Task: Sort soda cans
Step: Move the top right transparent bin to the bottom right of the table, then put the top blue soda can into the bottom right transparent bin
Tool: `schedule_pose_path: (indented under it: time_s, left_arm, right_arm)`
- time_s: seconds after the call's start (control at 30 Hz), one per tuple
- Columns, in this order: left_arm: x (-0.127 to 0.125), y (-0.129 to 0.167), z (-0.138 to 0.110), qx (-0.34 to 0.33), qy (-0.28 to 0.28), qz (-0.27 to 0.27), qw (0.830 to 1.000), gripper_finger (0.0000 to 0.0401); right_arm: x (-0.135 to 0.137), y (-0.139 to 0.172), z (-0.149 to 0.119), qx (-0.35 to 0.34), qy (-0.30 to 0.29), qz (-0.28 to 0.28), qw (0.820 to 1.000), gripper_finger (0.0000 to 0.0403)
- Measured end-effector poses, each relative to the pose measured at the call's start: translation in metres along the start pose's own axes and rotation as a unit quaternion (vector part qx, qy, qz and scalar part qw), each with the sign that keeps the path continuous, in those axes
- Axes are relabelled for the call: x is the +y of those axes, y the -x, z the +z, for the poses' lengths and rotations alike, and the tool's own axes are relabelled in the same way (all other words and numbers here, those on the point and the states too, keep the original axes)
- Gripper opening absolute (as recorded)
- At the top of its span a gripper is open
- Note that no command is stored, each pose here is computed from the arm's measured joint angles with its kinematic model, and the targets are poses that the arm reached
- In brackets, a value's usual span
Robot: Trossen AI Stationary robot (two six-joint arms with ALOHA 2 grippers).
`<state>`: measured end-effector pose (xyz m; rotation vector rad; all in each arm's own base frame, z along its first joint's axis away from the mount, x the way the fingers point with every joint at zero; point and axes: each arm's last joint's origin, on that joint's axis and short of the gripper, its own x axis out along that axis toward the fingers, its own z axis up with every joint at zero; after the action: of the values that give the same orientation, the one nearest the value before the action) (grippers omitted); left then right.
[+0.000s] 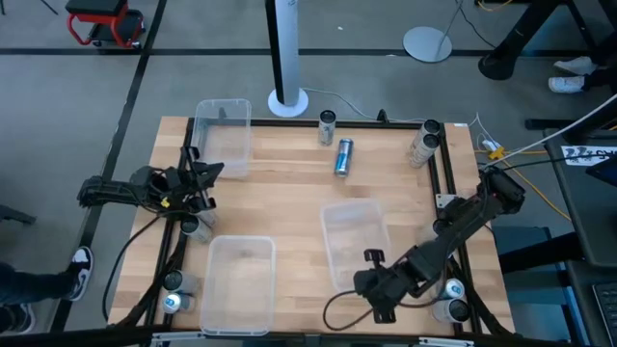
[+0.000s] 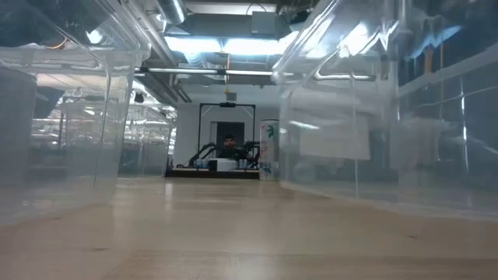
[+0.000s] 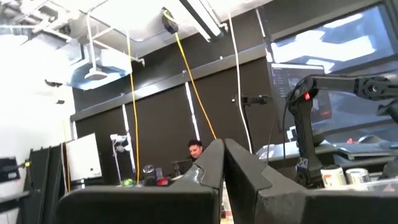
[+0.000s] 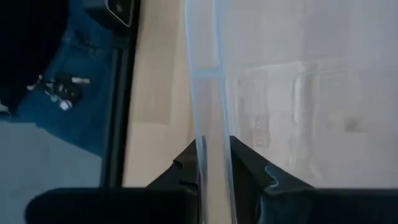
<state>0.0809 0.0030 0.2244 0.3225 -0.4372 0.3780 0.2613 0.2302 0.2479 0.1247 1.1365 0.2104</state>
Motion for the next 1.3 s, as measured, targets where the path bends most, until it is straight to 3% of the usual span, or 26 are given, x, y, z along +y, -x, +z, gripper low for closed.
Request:
schedule_pose_path:
  time_s: [0.23,0.5,0.6,0.73,0.87,1.0,1.13,1.3]
  left_arm:
    - [0.0,0.0,0.002,-0.016,0.002,-0.011,1.0,0.0005]
    - [0.0,0.0,0.002,-0.016,0.004,-0.011,1.0,0.0005]
    - [0.0,0.0,0.002,-0.016,0.006,-0.011,1.0,0.0005]
    - [0.0,0.0,0.001,-0.012,0.005,-0.013,1.0,0.0005]
    - [-0.001,0.0,0.001,-0.009,0.004,-0.014,1.0,0.0005]
    - [-0.001,0.0,0.0,-0.005,0.003,-0.016,1.0,0.0005]
    - [-0.002,0.0,-0.001,0.0,0.001,-0.018,1.0,0.0005]
    - [-0.002,0.0,-0.001,0.0,0.002,-0.018,1.0,0.0005]
  right_arm:
    - [0.003,0.0,0.002,-0.016,0.001,0.005,1.0,0.0068]
    - [0.004,0.0,0.003,-0.009,0.02,0.034,0.999,0.0161]
    - [0.0,0.01,0.01,-0.003,0.007,0.073,0.997,0.0187]
    - [-0.009,0.041,0.028,-0.022,0.009,0.076,0.997,0.0204]
    - [-0.025,0.073,0.041,-0.021,0.053,0.027,0.998,0.0209]
    - [-0.046,0.099,0.053,-0.014,0.136,-0.042,0.99,0.0209]
    - [-0.071,0.117,0.064,-0.01,0.235,-0.154,0.96,0.0209]
    - [-0.1,0.128,0.078,-0.002,0.3,-0.254,0.919,0.0209]
